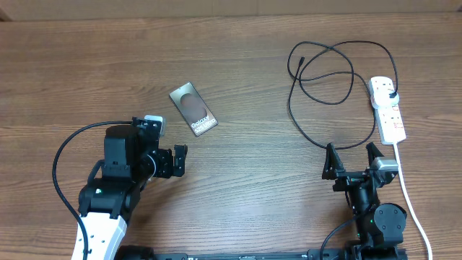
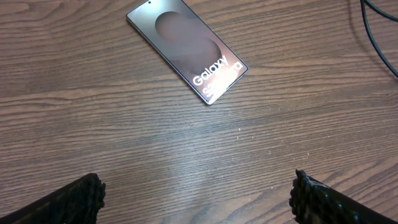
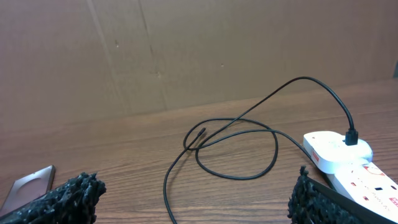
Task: Plug charger to phone and switch on socket
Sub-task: 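Raise the left gripper and move it toward the silver phone, then reach the left gripper forward over the phone and lower onto it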
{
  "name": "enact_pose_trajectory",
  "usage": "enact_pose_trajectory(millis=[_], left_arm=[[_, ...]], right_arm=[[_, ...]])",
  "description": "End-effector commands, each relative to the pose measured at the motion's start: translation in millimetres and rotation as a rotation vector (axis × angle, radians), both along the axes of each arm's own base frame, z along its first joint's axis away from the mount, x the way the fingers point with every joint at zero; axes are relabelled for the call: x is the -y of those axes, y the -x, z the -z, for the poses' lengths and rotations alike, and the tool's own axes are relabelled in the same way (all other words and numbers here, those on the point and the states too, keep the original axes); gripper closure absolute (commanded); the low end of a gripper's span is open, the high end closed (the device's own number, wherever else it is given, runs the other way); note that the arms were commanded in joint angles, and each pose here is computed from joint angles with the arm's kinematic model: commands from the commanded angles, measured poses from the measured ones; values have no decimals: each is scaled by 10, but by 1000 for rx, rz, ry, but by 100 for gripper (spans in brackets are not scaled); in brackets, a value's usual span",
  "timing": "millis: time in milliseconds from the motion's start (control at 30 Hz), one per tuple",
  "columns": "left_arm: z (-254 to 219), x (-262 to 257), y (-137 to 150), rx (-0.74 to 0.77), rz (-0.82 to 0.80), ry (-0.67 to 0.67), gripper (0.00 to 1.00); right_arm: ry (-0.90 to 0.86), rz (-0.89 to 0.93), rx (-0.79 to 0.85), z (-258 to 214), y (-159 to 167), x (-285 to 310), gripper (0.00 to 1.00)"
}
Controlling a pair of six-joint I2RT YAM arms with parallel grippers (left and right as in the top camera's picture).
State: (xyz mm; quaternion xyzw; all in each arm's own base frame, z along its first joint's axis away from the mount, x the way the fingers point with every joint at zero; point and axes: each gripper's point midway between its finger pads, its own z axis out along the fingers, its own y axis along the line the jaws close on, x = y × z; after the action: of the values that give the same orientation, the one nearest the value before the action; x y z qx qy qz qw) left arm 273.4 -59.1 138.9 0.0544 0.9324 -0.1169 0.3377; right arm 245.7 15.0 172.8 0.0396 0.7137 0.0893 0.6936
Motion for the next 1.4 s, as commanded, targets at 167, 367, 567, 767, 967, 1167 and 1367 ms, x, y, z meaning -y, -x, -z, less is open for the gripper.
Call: enact_pose_trajectory(millis=[167,367,567,767,967,1167,1367], left_arm=[[-120,16,-50,36,18,-1,0],[-120,16,-51,36,19,0,1],[-119,16,-51,35,19,0,0],[-119,16,-51,35,19,-1,0],[-128,10,-64,42,16,-3,0],[-251,24,-194,113,13,7,0],[-335,43,-481,130,-115,134,0]], right_arm=[[-10,4,0,25,-4,8,0],[-10,4,0,25,-4,8,0],[-9,4,0,25,-4,9,0],[-9,4,0,25,-4,9,0],[-10,4,0,25,-4,8,0],[-10,4,0,25,-4,8,0],[-9,4,0,27,-4,8,0]])
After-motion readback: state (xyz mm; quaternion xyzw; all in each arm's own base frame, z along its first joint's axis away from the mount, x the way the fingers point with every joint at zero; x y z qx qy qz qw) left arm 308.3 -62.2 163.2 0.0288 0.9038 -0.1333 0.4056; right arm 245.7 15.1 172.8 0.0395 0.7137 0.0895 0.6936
